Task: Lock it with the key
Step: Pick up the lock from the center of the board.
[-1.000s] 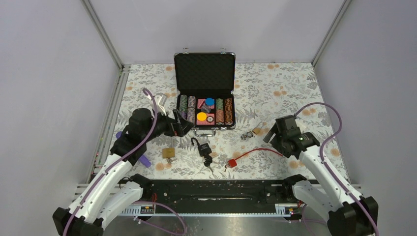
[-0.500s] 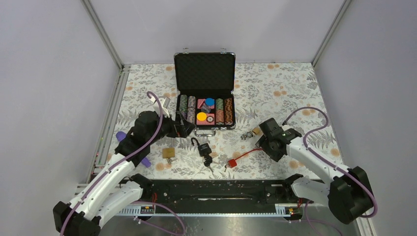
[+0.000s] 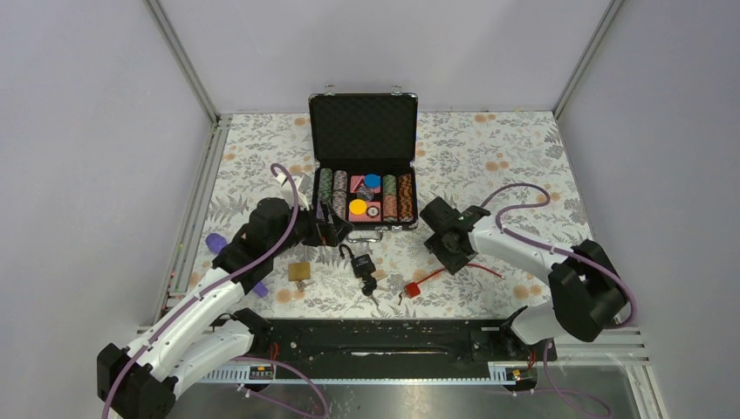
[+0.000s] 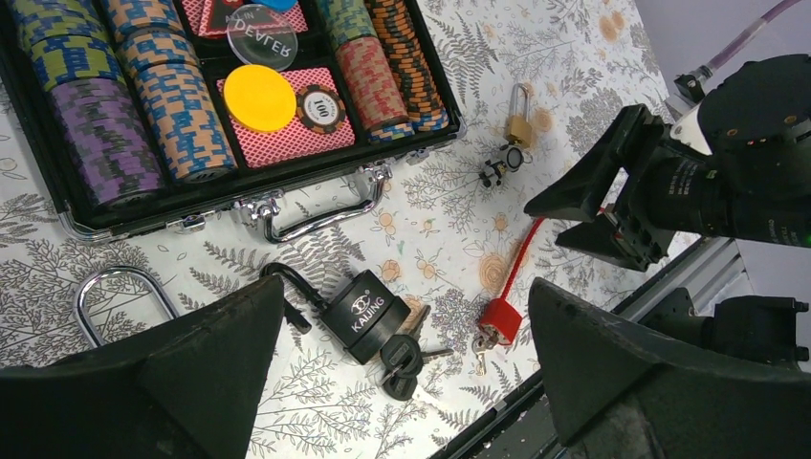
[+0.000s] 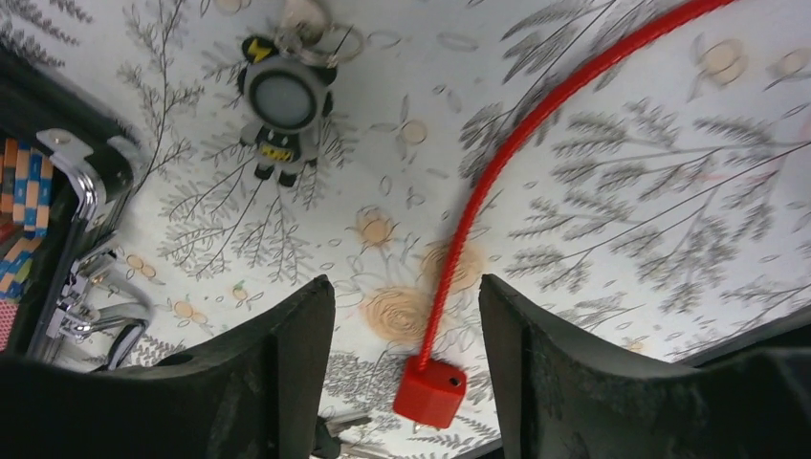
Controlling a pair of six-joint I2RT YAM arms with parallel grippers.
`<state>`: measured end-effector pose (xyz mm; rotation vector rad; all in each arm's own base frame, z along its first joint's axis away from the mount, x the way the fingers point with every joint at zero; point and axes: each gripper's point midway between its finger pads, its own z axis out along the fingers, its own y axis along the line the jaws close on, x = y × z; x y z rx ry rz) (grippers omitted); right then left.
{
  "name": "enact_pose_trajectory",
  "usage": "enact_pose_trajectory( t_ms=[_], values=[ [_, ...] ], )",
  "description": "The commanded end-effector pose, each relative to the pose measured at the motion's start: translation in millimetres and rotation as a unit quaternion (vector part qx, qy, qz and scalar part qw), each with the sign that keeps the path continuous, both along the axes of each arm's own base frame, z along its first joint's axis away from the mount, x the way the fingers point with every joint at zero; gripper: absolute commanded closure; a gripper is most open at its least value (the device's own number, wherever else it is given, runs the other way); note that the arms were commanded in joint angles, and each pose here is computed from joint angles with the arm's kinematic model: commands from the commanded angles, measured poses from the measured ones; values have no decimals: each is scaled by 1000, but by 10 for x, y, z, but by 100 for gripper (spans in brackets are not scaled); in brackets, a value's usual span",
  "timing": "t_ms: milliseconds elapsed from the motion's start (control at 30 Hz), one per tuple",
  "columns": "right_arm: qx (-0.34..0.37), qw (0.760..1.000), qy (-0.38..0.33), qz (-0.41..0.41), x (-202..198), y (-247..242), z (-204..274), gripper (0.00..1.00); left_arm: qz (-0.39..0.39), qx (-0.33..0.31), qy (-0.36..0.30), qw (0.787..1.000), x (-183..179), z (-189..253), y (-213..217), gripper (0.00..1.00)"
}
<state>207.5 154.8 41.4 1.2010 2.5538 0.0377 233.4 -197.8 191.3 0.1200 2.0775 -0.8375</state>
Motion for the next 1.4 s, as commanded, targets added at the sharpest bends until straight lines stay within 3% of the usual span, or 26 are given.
enact_pose_trajectory(
  t_ms=[0, 400, 767, 833, 900, 967, 1367],
  values=[
    [-18, 999, 5, -33, 12, 118, -5, 38, 19, -8, -24, 999, 98, 84, 10, 1],
    [-59, 996, 50, -43, -200, 180, -239, 47, 50, 6, -22, 998, 94, 17, 144, 1],
    [-79, 994, 63, -52, -211, 148, -436, 67, 38, 6, -9, 999, 49, -45, 85, 1],
    [-79, 993, 64, -52, -221, 144, -481, 75, 28, 3, -5, 1000, 30, -71, 40, 1],
    [-75, 994, 62, -50, -224, 147, -503, 95, 14, -2, -4, 1000, 2, -84, -22, 1],
    [-71, 995, 51, -41, -190, 152, -443, 100, -2, -10, 0, 1000, -24, -110, -91, 1],
    [-26, 993, -102, 46, 9, 38, 287, 100, -146, -91, 49, 984, -144, -241, -825, 2]
  ],
)
